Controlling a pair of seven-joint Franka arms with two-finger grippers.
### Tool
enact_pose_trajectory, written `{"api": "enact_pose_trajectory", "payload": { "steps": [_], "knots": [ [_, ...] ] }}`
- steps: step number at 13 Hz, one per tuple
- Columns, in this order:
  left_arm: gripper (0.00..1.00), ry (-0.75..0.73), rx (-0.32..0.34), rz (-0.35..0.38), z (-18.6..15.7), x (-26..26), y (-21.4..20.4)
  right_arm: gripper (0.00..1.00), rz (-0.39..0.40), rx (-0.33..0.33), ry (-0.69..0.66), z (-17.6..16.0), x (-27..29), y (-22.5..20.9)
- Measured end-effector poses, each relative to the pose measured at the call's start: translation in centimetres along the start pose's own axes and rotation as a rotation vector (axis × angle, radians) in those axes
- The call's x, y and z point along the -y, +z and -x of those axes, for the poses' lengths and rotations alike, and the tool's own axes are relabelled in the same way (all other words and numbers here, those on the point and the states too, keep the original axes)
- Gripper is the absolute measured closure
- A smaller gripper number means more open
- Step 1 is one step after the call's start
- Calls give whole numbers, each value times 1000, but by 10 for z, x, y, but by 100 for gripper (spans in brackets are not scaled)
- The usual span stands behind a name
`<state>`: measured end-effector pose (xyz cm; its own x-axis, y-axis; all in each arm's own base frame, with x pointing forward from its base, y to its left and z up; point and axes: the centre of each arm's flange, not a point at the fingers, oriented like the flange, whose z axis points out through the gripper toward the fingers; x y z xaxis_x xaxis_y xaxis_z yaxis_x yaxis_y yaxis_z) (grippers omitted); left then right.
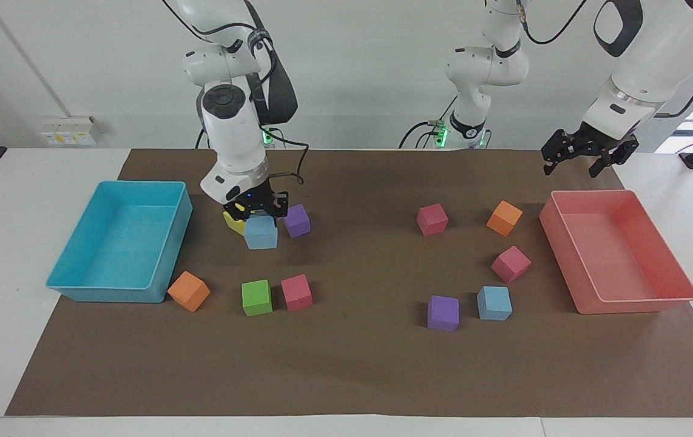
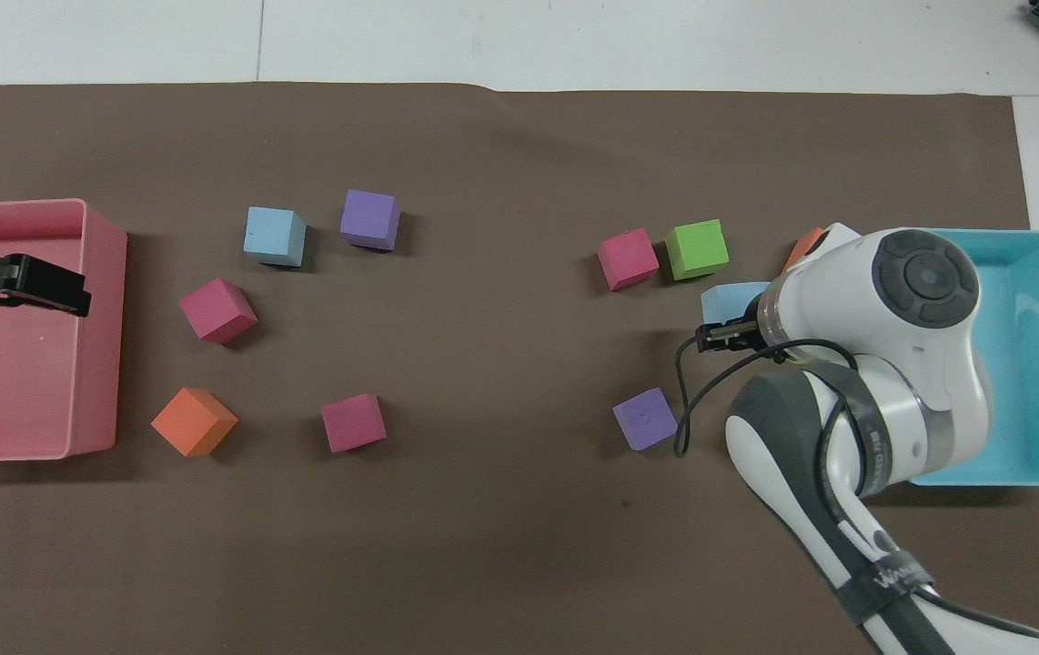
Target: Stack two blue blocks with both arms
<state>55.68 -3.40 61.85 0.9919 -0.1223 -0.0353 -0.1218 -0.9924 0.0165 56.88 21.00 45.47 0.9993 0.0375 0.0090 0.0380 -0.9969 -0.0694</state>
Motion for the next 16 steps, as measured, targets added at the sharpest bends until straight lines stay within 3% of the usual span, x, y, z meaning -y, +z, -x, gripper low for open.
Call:
{"api": "enact_pose_trajectory", "payload": {
  "steps": [3,7,12,16],
  "knots": [
    [0,0,0,0,0,0,0,48,6,20,39,-16,63,21],
    [0,0,0,0,0,0,0,48,36,53,77,-16,153,86],
    [0,0,0,0,0,0,0,48,24,27,17,0,207,134],
    [0,0,0,0,0,0,0,48,25,18,5,4,212,156]
  ]
}}
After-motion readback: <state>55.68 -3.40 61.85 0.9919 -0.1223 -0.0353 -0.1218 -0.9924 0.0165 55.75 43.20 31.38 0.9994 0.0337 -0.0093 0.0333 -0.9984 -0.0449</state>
